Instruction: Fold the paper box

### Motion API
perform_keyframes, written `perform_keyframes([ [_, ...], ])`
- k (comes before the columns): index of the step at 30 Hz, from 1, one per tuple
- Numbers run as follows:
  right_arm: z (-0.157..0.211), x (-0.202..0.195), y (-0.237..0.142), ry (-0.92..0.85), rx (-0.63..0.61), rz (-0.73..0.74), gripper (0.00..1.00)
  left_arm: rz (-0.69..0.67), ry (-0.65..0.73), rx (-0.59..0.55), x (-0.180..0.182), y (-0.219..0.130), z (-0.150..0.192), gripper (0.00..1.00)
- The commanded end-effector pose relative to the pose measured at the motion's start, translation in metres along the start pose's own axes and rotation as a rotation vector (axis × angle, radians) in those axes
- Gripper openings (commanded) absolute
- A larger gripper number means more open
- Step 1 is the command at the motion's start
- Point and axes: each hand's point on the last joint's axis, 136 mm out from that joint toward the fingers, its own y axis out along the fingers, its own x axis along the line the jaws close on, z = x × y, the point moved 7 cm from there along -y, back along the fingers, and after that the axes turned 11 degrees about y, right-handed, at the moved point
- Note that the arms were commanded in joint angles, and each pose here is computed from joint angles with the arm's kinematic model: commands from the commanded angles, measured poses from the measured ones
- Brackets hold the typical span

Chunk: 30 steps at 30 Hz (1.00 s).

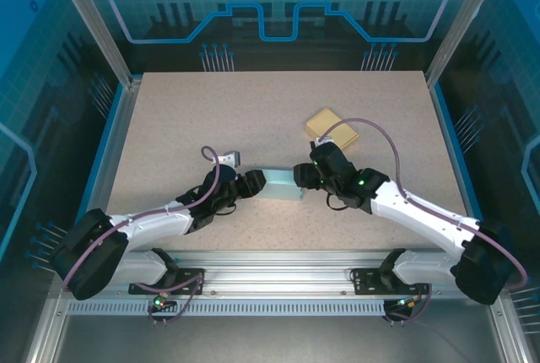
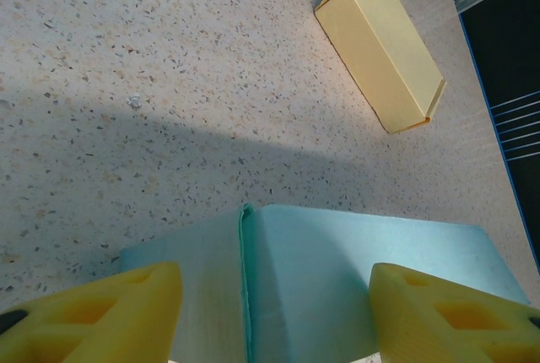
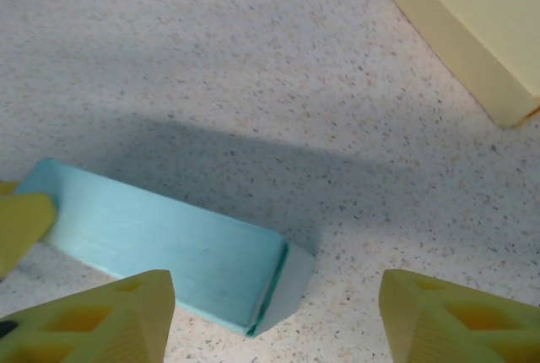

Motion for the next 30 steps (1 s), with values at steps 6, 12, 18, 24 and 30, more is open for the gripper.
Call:
perform_keyframes([
  [6,0.017,-0.014,0.035,0.094,0.147,-0.026,0.53,-0.134,0.016,0.181,0.033,0.001,0.043,0.61],
  [12,0.046,-0.032,0.053,0.115,0.240,0.008,0.38,-0.140,0.008,0.175,0.033,-0.001,0.042,0.60],
  [18,0.066,-0.047,0.060,0.132,0.291,0.052,0.30,-0.159,-0.023,0.160,0.042,-0.008,0.046,0.44],
  [24,0.072,-0.052,0.063,0.136,0.301,0.066,0.26,-0.157,-0.056,0.156,0.050,-0.017,0.054,0.29],
  [30,0.070,-0.048,0.064,0.125,0.293,0.033,0.25,-0.068,-0.012,0.125,0.041,-0.014,0.049,0.24],
])
